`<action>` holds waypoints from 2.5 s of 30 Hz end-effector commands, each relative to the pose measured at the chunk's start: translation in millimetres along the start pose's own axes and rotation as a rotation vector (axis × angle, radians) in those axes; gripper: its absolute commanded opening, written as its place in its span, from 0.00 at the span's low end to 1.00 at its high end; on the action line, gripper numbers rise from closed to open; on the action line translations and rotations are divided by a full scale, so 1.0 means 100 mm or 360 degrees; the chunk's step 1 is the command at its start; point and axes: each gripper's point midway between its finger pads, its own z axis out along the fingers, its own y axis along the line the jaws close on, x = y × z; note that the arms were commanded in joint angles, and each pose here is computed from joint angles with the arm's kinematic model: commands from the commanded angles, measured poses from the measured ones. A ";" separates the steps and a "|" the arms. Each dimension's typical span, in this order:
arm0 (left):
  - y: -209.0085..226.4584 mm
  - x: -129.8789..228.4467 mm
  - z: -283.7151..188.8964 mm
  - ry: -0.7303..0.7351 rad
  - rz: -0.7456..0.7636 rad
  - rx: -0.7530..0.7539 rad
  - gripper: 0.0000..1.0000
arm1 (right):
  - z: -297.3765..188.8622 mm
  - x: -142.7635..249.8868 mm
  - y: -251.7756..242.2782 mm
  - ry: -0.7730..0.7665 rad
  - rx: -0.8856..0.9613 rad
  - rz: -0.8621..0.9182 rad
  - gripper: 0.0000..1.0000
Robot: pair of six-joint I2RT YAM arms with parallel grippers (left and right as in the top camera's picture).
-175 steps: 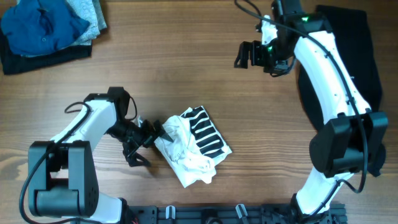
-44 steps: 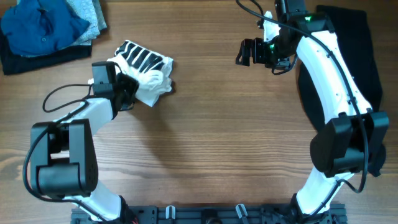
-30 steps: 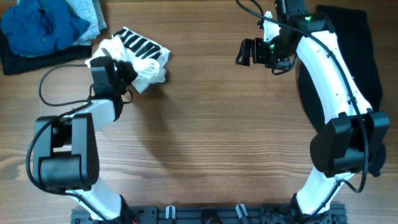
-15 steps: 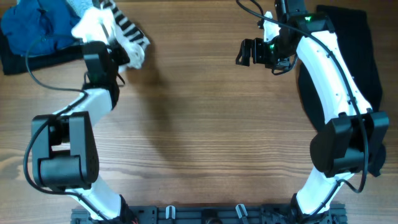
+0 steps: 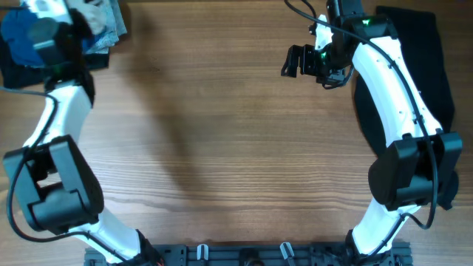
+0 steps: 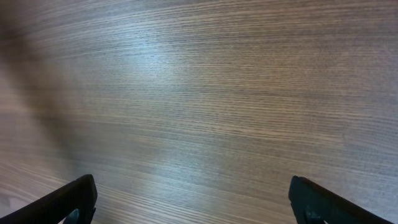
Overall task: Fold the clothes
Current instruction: 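Place the shirt onto the clothes stack and release the left gripper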
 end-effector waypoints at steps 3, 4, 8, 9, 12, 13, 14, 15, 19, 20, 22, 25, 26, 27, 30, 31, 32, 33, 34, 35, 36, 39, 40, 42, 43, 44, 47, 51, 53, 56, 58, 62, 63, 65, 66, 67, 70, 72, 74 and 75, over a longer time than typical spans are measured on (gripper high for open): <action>0.37 -0.10 0.10 -0.0123 -0.0174 -0.0084 0.15 | -0.10 -0.02 0.01 -0.0038 0.0022 0.0064 1.00; 0.42 -0.06 0.12 -0.0124 -0.0226 -0.0096 0.15 | -0.10 -0.02 0.02 -0.0038 0.0022 0.0063 1.00; 0.75 0.17 0.20 -0.0168 -0.0475 -0.0274 0.15 | -0.10 -0.01 0.01 -0.0031 0.0024 0.0077 1.00; 0.83 0.21 0.22 -0.0191 -0.0513 -0.0312 0.15 | -0.10 0.00 0.01 -0.0026 0.0025 0.0078 1.00; 1.02 0.36 0.36 -0.0202 -0.0605 -0.0356 0.20 | -0.10 0.03 0.00 -0.0007 0.0031 0.0082 1.00; 1.06 0.39 0.40 -0.0196 -0.0641 -0.0365 0.20 | -0.10 0.03 0.00 -0.0004 0.0032 0.0083 1.00; 1.11 0.45 0.45 -0.0177 -0.0688 -0.0379 0.20 | -0.10 0.04 0.00 0.0000 0.0033 0.0083 1.00; 1.14 0.51 0.51 -0.0155 -0.0723 -0.0388 0.20 | -0.10 0.05 0.00 0.0003 0.0034 0.0082 1.00; 1.18 0.69 0.69 -0.0043 -0.0763 -0.0406 0.20 | -0.10 0.06 -0.01 0.0014 0.0036 0.0084 1.00; 1.16 0.77 0.73 0.0016 -0.0773 -0.0393 0.20 | -0.10 0.06 -0.01 0.0014 0.0037 0.0083 1.00; 1.15 0.85 0.74 0.0056 -0.0813 -0.0395 0.20 | -0.10 0.06 0.00 0.0012 0.0036 0.0084 0.99; 1.15 0.99 0.73 0.0132 -0.0833 -0.0418 0.26 | -0.10 0.06 0.00 0.0012 0.0035 0.0076 1.00; 1.15 1.04 0.72 0.0158 -0.0831 -0.0424 0.37 | -0.10 0.06 0.00 0.0013 0.0036 0.0076 1.00; 1.15 1.09 0.72 0.0185 -0.0831 -0.0431 0.45 | -0.10 0.06 0.00 0.0014 0.0036 0.0076 1.00; 1.14 1.20 0.69 0.0258 -0.0831 -0.0450 0.51 | -0.10 0.06 0.00 0.0014 0.0036 0.0075 1.00; 1.14 1.23 0.68 0.0281 -0.0831 -0.0455 0.53 | -0.10 0.06 0.00 0.0013 0.0036 0.0075 1.00; 1.14 1.27 0.68 0.0303 -0.0831 -0.0461 0.55 | -0.10 0.06 -0.01 0.0013 0.0036 0.0076 1.00; 1.14 1.30 0.67 0.0322 -0.0830 -0.0466 0.54 | -0.10 0.06 0.00 0.0013 0.0036 0.0076 1.00; 1.14 1.32 0.66 0.0339 -0.0831 -0.0470 0.55 | -0.10 0.06 0.00 0.0012 0.0035 0.0075 1.00; 1.14 1.36 0.65 0.0361 -0.0831 -0.0476 0.59 | -0.10 0.06 0.00 0.0012 0.0035 0.0075 1.00; 1.13 1.39 0.64 0.0380 -0.0831 -0.0480 0.67 | -0.10 0.06 0.00 0.0012 0.0035 0.0075 1.00; 1.07 1.47 0.63 0.0445 -0.0841 -0.0458 0.78 | -0.10 0.06 0.00 0.0012 0.0035 0.0075 1.00; 1.03 1.49 0.63 0.0468 -0.0848 -0.0427 0.81 | -0.10 0.06 0.00 0.0012 0.0035 0.0075 1.00; 0.93 1.53 0.63 0.0513 -0.0878 -0.0350 1.00 | -0.10 0.06 0.00 0.0012 0.0035 0.0075 1.00; 0.87 1.56 0.62 0.0549 -0.0920 -0.0309 1.00 | -0.10 0.06 0.00 0.0013 0.0035 0.0075 1.00; 0.84 1.60 0.61 0.0582 -0.0961 -0.0300 1.00 | -0.10 0.06 0.00 0.0013 0.0034 0.0075 1.00; 0.84 1.75 0.53 0.0676 -0.1091 -0.0362 1.00 | -0.10 0.07 0.00 0.0020 0.0031 0.0074 1.00; 0.84 1.89 0.44 0.0790 -0.1106 -0.0412 1.00 | -0.10 0.09 0.00 0.0031 0.0034 0.0051 1.00; 0.84 1.91 0.40 0.0822 -0.1107 -0.0423 1.00 | -0.10 0.09 0.00 0.0033 0.0034 0.0036 1.00; 0.84 1.79 0.39 0.0800 -0.1088 -0.0410 1.00 | -0.10 0.10 -0.01 0.0040 0.0037 0.0038 1.00; 0.84 1.63 0.39 0.0757 -0.1079 -0.0393 1.00 | -0.10 0.12 -0.01 0.0049 0.0038 0.0041 1.00; 0.86 1.10 0.38 0.0599 -0.0944 -0.0335 1.00 | -0.10 0.15 -0.02 0.0068 0.0043 0.0030 1.00; 0.87 1.00 0.37 0.0568 -0.0923 -0.0335 1.00 | -0.10 0.15 -0.02 0.0069 0.0043 0.0018 1.00; 0.89 0.81 0.34 0.0520 -0.0901 -0.0334 1.00 | -0.10 0.15 -0.02 0.0071 0.0043 0.0013 1.00; 0.89 0.73 0.32 0.0504 -0.0897 -0.0330 1.00 | -0.10 0.15 -0.02 0.0071 0.0043 0.0010 1.00; 0.89 0.66 0.29 0.0491 -0.0894 -0.0326 1.00 | -0.10 0.15 -0.02 0.0071 0.0043 0.0010 1.00; 0.88 0.49 0.23 0.0466 -0.0863 -0.0313 1.00 | -0.10 0.15 -0.02 0.0074 0.0044 0.0011 1.00; 0.86 0.36 0.18 0.0449 -0.0858 -0.0306 1.00 | -0.10 0.16 -0.02 0.0076 0.0045 0.0009 1.00; 0.86 0.26 0.13 0.0432 -0.0857 -0.0302 1.00 | -0.10 0.16 -0.02 0.0076 0.0045 0.0009 1.00; 0.85 0.19 0.10 0.0423 -0.0856 -0.0300 1.00 | -0.10 0.16 -0.02 0.0076 0.0045 0.0009 1.00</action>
